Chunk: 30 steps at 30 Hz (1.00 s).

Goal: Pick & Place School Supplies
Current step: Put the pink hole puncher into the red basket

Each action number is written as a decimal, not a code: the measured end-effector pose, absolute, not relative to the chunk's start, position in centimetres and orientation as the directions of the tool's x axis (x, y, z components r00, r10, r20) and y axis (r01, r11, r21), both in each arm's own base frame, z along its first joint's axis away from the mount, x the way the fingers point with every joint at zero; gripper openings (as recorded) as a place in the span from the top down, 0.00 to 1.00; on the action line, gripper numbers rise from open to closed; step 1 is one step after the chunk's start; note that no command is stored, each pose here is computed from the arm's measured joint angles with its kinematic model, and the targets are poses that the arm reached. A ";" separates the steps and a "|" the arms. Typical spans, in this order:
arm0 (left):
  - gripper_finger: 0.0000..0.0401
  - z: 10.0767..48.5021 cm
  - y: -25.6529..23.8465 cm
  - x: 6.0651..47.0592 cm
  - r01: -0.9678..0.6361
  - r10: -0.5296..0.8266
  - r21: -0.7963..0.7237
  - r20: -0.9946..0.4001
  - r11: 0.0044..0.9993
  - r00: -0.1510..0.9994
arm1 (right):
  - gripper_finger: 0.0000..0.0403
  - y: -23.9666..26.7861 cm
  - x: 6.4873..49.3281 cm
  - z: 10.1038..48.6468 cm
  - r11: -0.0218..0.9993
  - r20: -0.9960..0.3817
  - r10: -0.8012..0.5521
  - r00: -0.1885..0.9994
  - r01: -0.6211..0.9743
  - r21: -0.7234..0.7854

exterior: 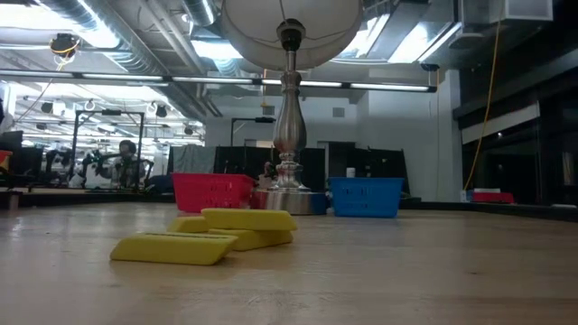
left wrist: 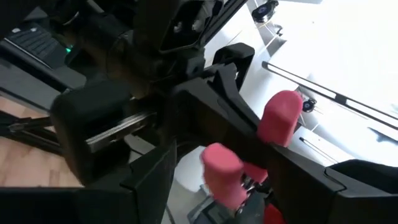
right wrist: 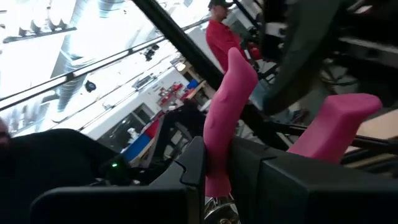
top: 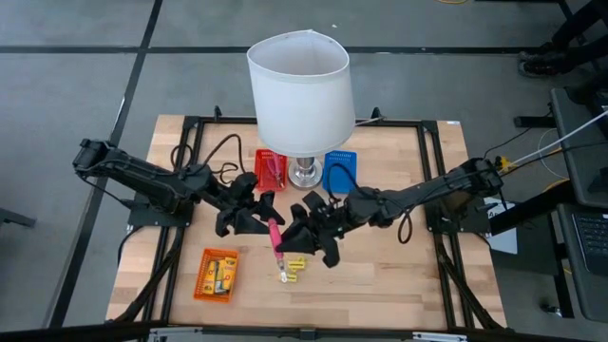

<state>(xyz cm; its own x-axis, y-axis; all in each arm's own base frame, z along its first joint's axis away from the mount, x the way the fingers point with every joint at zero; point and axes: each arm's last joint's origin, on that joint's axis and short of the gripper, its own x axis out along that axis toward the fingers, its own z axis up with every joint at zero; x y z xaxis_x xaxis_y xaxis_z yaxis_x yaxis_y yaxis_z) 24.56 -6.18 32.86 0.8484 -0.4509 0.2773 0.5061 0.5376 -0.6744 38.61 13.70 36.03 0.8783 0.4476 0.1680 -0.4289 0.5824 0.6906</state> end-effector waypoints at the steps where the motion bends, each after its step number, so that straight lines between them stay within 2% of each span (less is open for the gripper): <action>1: 0.40 32.8 -6.2 24.6 0.504 -0.450 -0.676 0.275 0.538 0.850 | 0.90 13.7 38.6 36.0 0.586 0.163 0.443 0.882 -0.422 0.692; 8: 0.48 32.3 -6.1 24.7 0.446 -0.430 -0.719 0.224 0.533 0.875 | 0.90 13.6 38.7 35.8 0.594 0.141 0.433 0.890 -0.400 0.698; 12: 0.62 32.3 -6.1 24.8 0.437 -0.423 -0.720 0.217 0.539 0.880 | 0.90 13.6 38.7 35.7 0.599 0.138 0.423 0.896 -0.390 0.699; 17: 0.88 32.4 -6.1 24.7 0.439 -0.413 -0.707 0.224 0.555 0.883 | 0.90 13.5 38.7 35.7 0.608 0.132 0.394 0.910 -0.365 0.705; 20: 0.89 32.5 -6.1 24.5 0.430 -0.396 -0.698 0.224 0.572 0.891 | 0.89 13.5 38.8 35.6 0.601 0.133 0.382 0.914 -0.356 0.716; 22: 0.89 32.6 -6.0 24.3 0.426 -0.386 -0.688 0.225 0.587 0.895 | 0.80 13.5 38.8 35.7 0.578 0.136 0.370 0.919 -0.343 0.740; 27: 0.91 32.8 -6.1 23.9 0.435 -0.406 -0.666 0.211 0.606 0.889 | 0.49 13.6 38.7 35.6 0.550 0.120 0.359 0.926 -0.313 0.774; 30: 0.91 32.8 -5.9 23.1 0.390 -0.389 -0.665 0.159 0.637 0.907 | 0.39 13.8 38.6 35.6 0.542 0.114 0.365 0.924 -0.310 0.781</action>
<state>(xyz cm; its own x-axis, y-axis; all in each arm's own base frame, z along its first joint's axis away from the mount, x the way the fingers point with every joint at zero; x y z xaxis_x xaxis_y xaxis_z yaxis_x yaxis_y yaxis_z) 23.07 -5.90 32.82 0.9072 -0.3895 0.1591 0.3902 0.6373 -0.6645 38.62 13.85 35.56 0.9240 0.3651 0.1140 -0.3105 0.5419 0.7810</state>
